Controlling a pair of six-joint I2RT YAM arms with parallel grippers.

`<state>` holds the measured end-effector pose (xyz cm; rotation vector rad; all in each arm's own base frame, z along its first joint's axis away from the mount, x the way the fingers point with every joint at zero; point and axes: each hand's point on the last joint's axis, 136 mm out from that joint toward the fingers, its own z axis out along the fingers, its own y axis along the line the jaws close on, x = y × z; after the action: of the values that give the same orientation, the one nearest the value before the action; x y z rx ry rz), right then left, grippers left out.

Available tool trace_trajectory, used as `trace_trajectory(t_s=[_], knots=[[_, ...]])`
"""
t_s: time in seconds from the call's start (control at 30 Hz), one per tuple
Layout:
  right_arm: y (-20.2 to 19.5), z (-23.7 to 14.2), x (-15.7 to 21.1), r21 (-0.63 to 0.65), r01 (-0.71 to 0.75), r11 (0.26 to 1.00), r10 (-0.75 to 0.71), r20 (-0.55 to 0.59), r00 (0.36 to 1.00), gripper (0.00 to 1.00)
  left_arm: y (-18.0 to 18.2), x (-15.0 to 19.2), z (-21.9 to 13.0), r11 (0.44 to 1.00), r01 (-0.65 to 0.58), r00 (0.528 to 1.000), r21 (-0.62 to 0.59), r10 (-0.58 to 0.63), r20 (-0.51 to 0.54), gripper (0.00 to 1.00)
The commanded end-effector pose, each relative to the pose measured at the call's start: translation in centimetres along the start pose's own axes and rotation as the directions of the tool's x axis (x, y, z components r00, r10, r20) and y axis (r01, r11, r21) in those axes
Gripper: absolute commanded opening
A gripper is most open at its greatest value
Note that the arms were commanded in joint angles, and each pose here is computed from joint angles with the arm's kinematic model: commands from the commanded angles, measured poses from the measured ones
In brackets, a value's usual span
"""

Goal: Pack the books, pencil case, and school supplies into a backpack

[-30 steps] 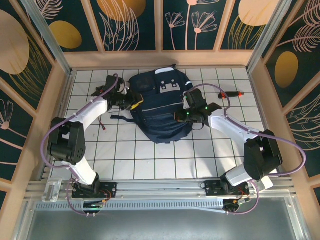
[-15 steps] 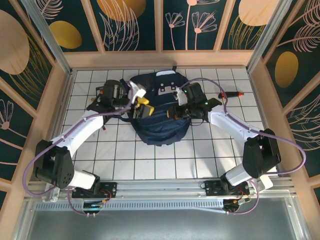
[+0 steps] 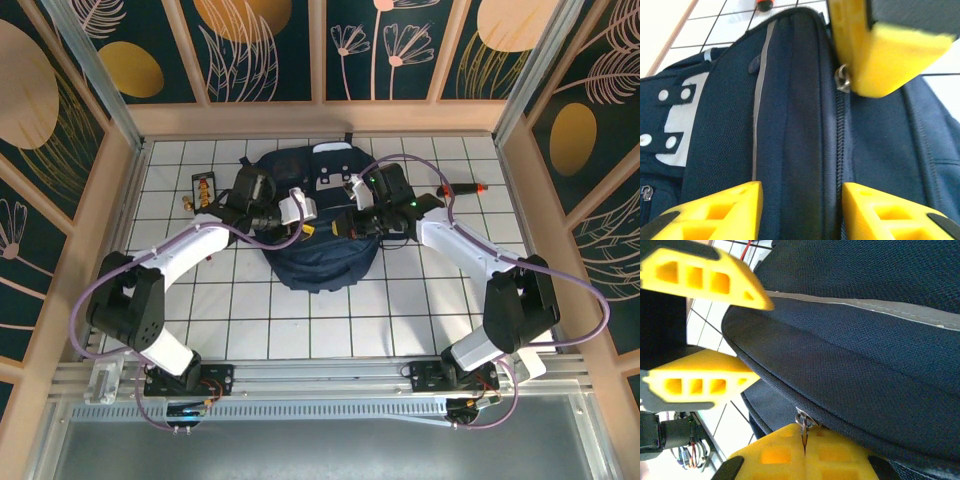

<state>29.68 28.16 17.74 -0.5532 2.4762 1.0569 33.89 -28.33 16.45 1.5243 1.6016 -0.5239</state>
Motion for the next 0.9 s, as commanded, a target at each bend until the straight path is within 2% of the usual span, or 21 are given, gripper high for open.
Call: trace_trajectory(t_s=[0.0, 0.03, 0.07, 0.13, 0.2, 0.3, 0.4, 0.57, 0.7, 0.87], knots=[[2.4, -1.5, -1.9, -0.081, 0.082, 0.993, -0.076, 0.075, 0.994, 0.0, 1.2, -0.3, 0.8, 0.995, -0.094, 0.995, -0.016, 0.094, -0.033, 0.24], [2.4, -1.5, -2.0, -0.076, 0.082, 0.994, -0.076, 0.079, 0.994, 0.0, 1.1, -0.3, 0.9, 0.995, -0.103, 0.994, 0.001, 0.103, -0.034, 0.1], [2.3, -1.5, -2.0, -0.072, 0.084, 0.994, -0.079, 0.08, 0.994, 0.0, 1.0, -0.3, 1.0, 0.994, -0.111, 0.993, 0.013, 0.111, -0.036, 0.0], [1.8, -1.4, -2.0, -0.044, 0.093, 0.995, -0.09, 0.077, 0.993, 0.0, 0.4, -0.3, 1.0, 0.99, -0.133, 0.991, 0.041, 0.134, -0.028, 0.0], [0.2, -1.6, -1.8, 0.043, 0.151, 0.988, -0.153, 0.064, 0.986, 0.0, -0.5, -0.3, 0.8, 0.983, -0.172, 0.985, 0.068, 0.173, -0.01, 0.0], [-6.5, -2.8, -1.4, 0.339, 0.197, 0.92, -0.208, -0.004, 0.978, 0.0, -1.4, 0.4, 0.5, 0.97, -0.229, 0.973, 0.083, 0.231, -0.012, 0.0], [-11.1, -4.2, -1.2, 0.458, 0.16, 0.875, -0.163, -0.034, 0.986, 0.0, -1.8, 0.8, 0.3, 0.96, -0.267, 0.962, 0.085, 0.27, -0.026, 0.0], [-16.0, -4.5, -1.7, 0.531, 0.098, 0.841, -0.104, -0.02, 0.994, 0.0, -2.1, 0.8, -0.2, 0.942, -0.329, 0.944, 0.069, 0.331, -0.016, 0.0], [-18.0, -4.7, -3.4, 0.526, 0.045, 0.849, -0.072, 0.03, 0.997, 0.0, -2.8, 1.5, -0.2, 0.929, -0.357, 0.933, 0.1, 0.361, -0.018, 0.0], [-18.2, -3.0, -5.0, 0.448, 0.144, 0.882, -0.155, -0.012, 0.988, 0.0, -3.2, 1.0, -0.4, 0.91, -0.413, 0.911, 0.042, 0.411, 0.036, 0.0]])
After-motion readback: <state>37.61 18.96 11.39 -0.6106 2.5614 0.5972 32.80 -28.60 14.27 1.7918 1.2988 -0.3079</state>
